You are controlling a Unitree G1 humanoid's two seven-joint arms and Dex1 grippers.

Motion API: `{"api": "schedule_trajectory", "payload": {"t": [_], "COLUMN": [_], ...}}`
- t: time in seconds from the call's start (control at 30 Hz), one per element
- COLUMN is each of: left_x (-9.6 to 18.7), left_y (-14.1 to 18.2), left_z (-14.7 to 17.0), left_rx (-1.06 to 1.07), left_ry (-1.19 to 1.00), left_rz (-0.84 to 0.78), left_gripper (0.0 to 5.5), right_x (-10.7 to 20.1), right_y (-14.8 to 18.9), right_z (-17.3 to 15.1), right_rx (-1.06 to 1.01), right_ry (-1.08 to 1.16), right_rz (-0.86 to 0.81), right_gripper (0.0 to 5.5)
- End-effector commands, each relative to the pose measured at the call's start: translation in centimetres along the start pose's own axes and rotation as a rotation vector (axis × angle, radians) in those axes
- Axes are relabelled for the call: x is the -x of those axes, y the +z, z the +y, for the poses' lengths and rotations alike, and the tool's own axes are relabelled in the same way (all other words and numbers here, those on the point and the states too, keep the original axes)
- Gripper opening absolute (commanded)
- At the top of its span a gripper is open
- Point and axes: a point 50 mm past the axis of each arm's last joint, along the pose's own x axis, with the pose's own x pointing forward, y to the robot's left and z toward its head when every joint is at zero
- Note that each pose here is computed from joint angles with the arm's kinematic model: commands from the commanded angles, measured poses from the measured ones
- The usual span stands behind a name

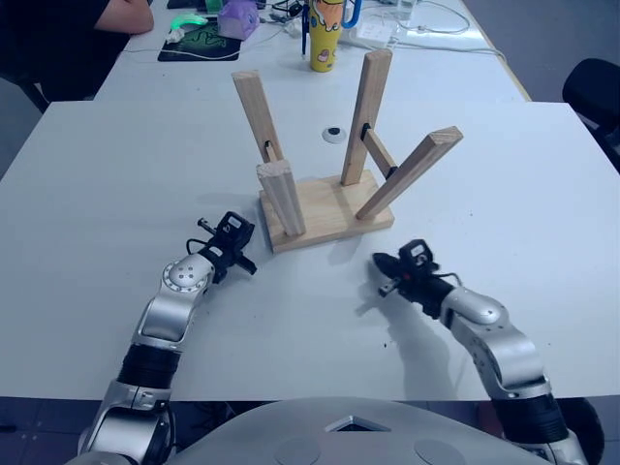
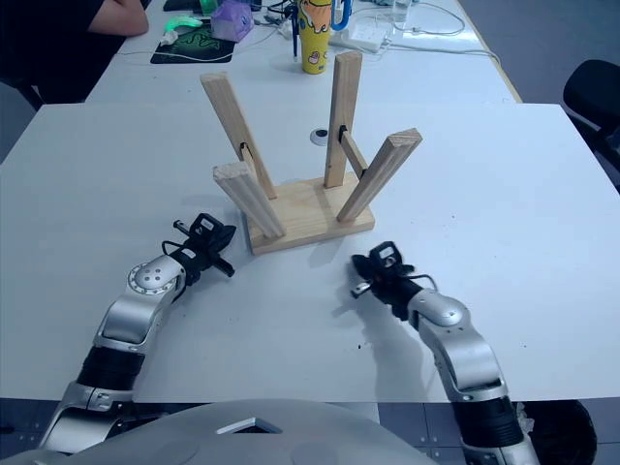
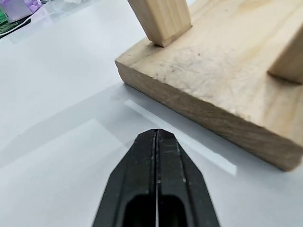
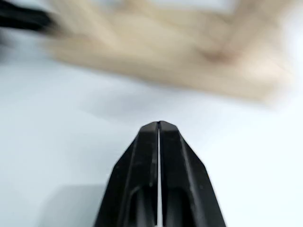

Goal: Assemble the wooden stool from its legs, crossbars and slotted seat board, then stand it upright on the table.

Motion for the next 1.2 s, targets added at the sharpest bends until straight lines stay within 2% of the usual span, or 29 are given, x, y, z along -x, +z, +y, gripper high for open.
{"api": "schedule_trajectory", "payload": {"t": [0.03, 0.23, 0.3, 0.43, 0.57, 0.67, 0.8, 0.93, 1.07, 1.2], "left_x": [0.0, -0.2, -0.5, -0.9, -0.8, -0.3, 0.9, 2.6, 3.6, 2.9], "left_y": [0.3, 0.0, -0.2, -0.4, 0.3, 0.1, -0.7, -1.8, -3.3, -3.4], "left_z": [-0.8, -2.4, -2.8, -3.3, -4.0, -3.9, -3.6, -2.3, -2.8, -3.8], "left_rx": [-0.013, -0.009, -0.009, -0.015, 0.056, 0.076, 0.062, -0.064, -0.04, -0.003], "left_ry": [-0.022, -0.053, -0.061, -0.09, -0.136, -0.127, -0.091, 0.076, 0.121, 0.062], "left_rz": [0.016, 0.099, 0.121, 0.14, 0.086, 0.091, 0.125, 0.166, 0.211, 0.204], "left_gripper": [0.0, 0.0, 0.0, 0.0, 0.0, 0.0, 0.0, 0.0, 0.0, 0.0], "right_x": [-1.2, -5.2, -6.5, -7.7, -6.0, -4.7, -4.4, -2.3, -1.4, -2.0], "right_y": [0.1, 0.8, 1.3, 1.7, 1.2, 0.5, -0.3, -1.1, -1.5, -0.9], "right_z": [-2.8, -4.8, -4.4, -1.7, 1.3, 2.6, 1.5, 0.0, 1.1, 1.9], "right_rx": [0.023, 0.048, 0.033, 0.043, 0.026, 0.02, 0.078, 0.098, 0.06, 0.049], "right_ry": [-0.178, -0.261, -0.212, 0.026, 0.227, 0.258, 0.109, -0.081, -0.08, -0.031], "right_rz": [0.025, -0.008, -0.042, -0.084, -0.084, -0.061, -0.014, -0.007, 0.012, -0.002], "right_gripper": [0.02, 0.02, 0.02, 0.02, 0.02, 0.02, 0.02, 0.02, 0.02, 0.02]}}
